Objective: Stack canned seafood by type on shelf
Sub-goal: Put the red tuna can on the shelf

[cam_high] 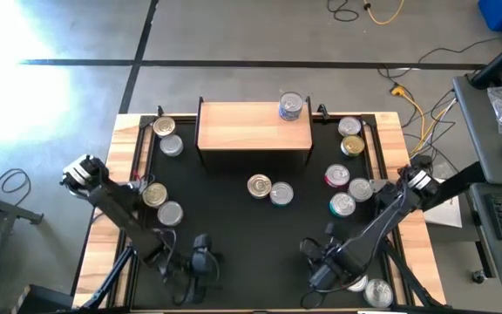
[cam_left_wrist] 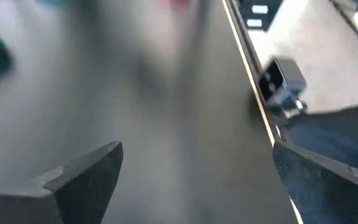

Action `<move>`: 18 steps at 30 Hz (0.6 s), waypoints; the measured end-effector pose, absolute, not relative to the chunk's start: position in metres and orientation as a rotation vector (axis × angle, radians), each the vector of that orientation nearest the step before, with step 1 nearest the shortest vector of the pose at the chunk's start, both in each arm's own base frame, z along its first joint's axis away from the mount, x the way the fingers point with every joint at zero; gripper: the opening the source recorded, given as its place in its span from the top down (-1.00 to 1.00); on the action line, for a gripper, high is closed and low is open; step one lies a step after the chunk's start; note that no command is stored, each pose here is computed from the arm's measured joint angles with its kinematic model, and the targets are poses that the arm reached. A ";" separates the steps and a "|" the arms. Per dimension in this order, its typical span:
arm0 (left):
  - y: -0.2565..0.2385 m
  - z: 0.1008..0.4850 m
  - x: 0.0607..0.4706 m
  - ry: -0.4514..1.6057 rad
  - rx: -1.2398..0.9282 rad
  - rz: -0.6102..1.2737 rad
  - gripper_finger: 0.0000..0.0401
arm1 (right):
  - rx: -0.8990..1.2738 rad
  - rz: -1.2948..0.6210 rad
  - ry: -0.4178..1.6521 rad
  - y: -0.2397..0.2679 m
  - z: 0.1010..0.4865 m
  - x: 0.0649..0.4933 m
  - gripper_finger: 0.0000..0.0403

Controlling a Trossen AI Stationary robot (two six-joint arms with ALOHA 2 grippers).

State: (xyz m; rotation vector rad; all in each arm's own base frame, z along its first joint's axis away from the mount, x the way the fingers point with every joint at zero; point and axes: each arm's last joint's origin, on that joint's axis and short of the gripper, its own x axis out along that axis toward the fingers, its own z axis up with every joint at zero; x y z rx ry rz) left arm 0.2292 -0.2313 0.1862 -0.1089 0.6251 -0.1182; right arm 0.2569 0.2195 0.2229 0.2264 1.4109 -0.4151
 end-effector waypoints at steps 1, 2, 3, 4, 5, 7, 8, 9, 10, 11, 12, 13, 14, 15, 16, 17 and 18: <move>-0.237 0.185 0.228 0.632 -0.100 -0.127 -0.99 | 0.227 -0.415 1.429 0.220 0.220 0.257 0.95; -0.243 0.183 0.227 0.643 -0.093 -0.135 -0.99 | 0.240 -0.409 1.465 0.222 0.216 0.257 0.95; -0.248 0.181 0.226 0.656 -0.086 -0.140 -0.99 | 0.265 -0.397 1.512 0.224 0.213 0.257 0.95; -0.253 0.180 0.224 0.667 -0.078 -0.144 -0.99 | 0.292 -0.386 1.565 0.228 0.209 0.255 0.95; -0.258 0.178 0.222 0.678 -0.068 -0.144 -0.99 | 0.324 -0.375 1.619 0.232 0.206 0.252 0.95; -0.263 0.175 0.217 0.724 -0.039 -0.134 -0.99 | 0.382 -0.351 1.696 0.242 0.206 0.247 0.95; -0.265 0.173 0.215 0.748 -0.030 -0.120 -0.99 | 0.399 -0.344 1.716 0.247 0.207 0.243 0.95; -0.266 0.172 0.214 0.770 -0.031 -0.103 -0.99 | 0.408 -0.338 1.729 0.251 0.209 0.239 0.95; -0.266 0.171 0.213 0.786 -0.036 -0.081 -0.99 | 0.407 -0.345 1.734 0.254 0.210 0.235 0.95; -0.266 0.170 0.213 0.800 -0.041 -0.054 -0.99 | 0.394 -0.364 1.740 0.255 0.212 0.230 0.95; -0.265 0.168 0.213 0.812 -0.053 -0.032 -0.99 | 0.371 -0.400 1.752 0.255 0.213 0.225 0.95; -0.265 0.166 0.213 0.822 -0.068 -0.014 -0.99 | 0.343 -0.451 1.762 0.253 0.214 0.219 0.95; -0.265 0.164 0.212 0.834 -0.082 0.001 -0.99 | 0.312 -0.509 1.772 0.252 0.215 0.213 0.95; -0.265 0.161 0.212 0.844 -0.096 0.010 -0.99 | 0.288 -0.553 1.782 0.251 0.214 0.208 0.95; -0.265 0.159 0.212 0.852 -0.108 0.017 -0.99 | 0.275 -0.574 1.791 0.251 0.214 0.204 0.95; -0.266 0.156 0.212 0.857 -0.116 0.025 -0.99 | 0.280 -0.579 1.793 0.252 0.212 0.202 0.95; -0.266 0.153 0.212 0.862 -0.116 0.032 -0.99 | 0.291 -0.567 1.788 0.255 0.211 0.202 0.95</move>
